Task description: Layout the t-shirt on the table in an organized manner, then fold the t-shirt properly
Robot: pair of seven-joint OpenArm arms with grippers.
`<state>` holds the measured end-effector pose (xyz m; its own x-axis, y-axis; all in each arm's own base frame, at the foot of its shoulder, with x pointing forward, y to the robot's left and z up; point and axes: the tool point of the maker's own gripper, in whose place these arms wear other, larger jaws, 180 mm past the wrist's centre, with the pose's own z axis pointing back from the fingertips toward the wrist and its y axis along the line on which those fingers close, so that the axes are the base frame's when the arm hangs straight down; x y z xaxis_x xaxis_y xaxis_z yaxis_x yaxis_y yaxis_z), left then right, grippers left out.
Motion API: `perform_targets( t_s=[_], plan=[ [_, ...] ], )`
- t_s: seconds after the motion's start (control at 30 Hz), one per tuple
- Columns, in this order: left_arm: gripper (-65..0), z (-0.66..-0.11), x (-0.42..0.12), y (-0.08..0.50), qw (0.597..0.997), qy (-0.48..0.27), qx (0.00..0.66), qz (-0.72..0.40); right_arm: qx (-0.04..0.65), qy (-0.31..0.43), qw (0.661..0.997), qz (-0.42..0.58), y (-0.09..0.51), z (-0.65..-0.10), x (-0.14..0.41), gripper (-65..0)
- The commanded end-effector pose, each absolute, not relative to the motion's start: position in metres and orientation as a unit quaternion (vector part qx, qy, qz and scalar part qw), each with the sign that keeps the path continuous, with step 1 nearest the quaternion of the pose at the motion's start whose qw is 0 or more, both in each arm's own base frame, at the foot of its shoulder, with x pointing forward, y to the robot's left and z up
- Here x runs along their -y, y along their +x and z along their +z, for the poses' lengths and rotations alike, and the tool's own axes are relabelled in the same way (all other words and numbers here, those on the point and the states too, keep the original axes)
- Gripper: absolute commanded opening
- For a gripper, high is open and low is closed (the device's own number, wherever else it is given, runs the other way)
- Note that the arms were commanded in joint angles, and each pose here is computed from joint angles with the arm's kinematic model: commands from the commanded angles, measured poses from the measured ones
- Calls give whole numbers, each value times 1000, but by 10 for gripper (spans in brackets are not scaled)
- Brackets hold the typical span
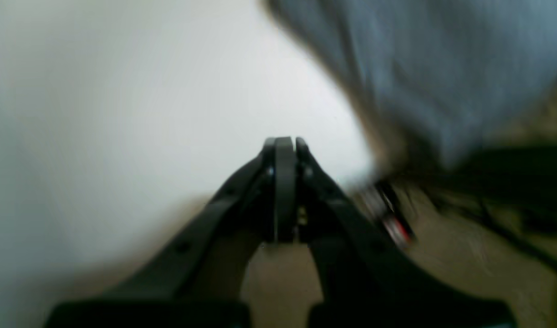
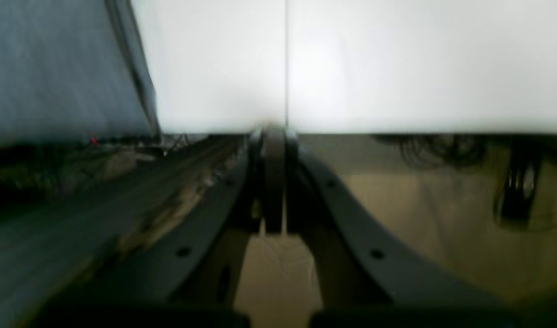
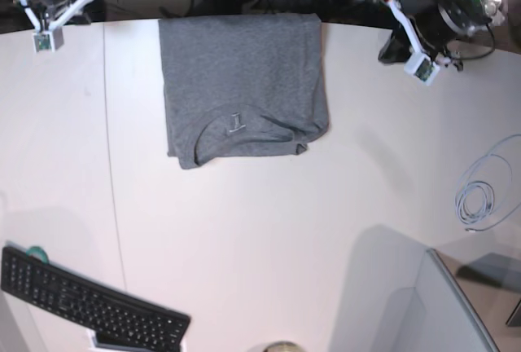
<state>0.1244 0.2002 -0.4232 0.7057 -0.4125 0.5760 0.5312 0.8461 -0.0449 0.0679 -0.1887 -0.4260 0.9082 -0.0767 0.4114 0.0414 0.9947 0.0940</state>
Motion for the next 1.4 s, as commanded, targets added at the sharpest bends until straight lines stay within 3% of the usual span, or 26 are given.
perform_targets(
  t_s=[0.0,0.2,0.4,0.53,0.67,0.73,0.77,0.87,1.13,1.37],
  plan=[
    [-650,-424,-202,114,917,-110,283,-259,214,43,976,-28,59,-422,189,-650],
    [-650,-480,-205,26,930,-137,216,-263,112,36,992,-42,-14,-449,193,-650],
    [-650,-552,-181,-43,946,-211,128,-211,-30,49,998,-19,-88,-531,173,-650],
    [-650,-601,-157,-72,956,-242,58,-153,-104,-12,992,66,-116,-590,200,-650],
    [-650,-637,-161,-82,979,-163,42,-115,-164,-69,964,199,-140,-636,229,-648],
    [-650,-642,-148,-46,975,-133,114,-139,-141,-71,953,260,-138,-641,237,-648],
    [-650,-642,-146,-39,972,-118,138,-151,-80,-53,956,278,-112,-648,225,-648],
    [-650,-643,-151,-50,971,-83,140,-174,22,-30,955,294,-87,-647,223,-648],
    [-650,-651,-157,-84,981,-63,37,-177,46,-31,951,305,-81,-642,235,-648],
    [-650,-650,-169,-89,982,-54,30,-179,64,-29,950,305,-59,-646,227,-648]
  ],
)
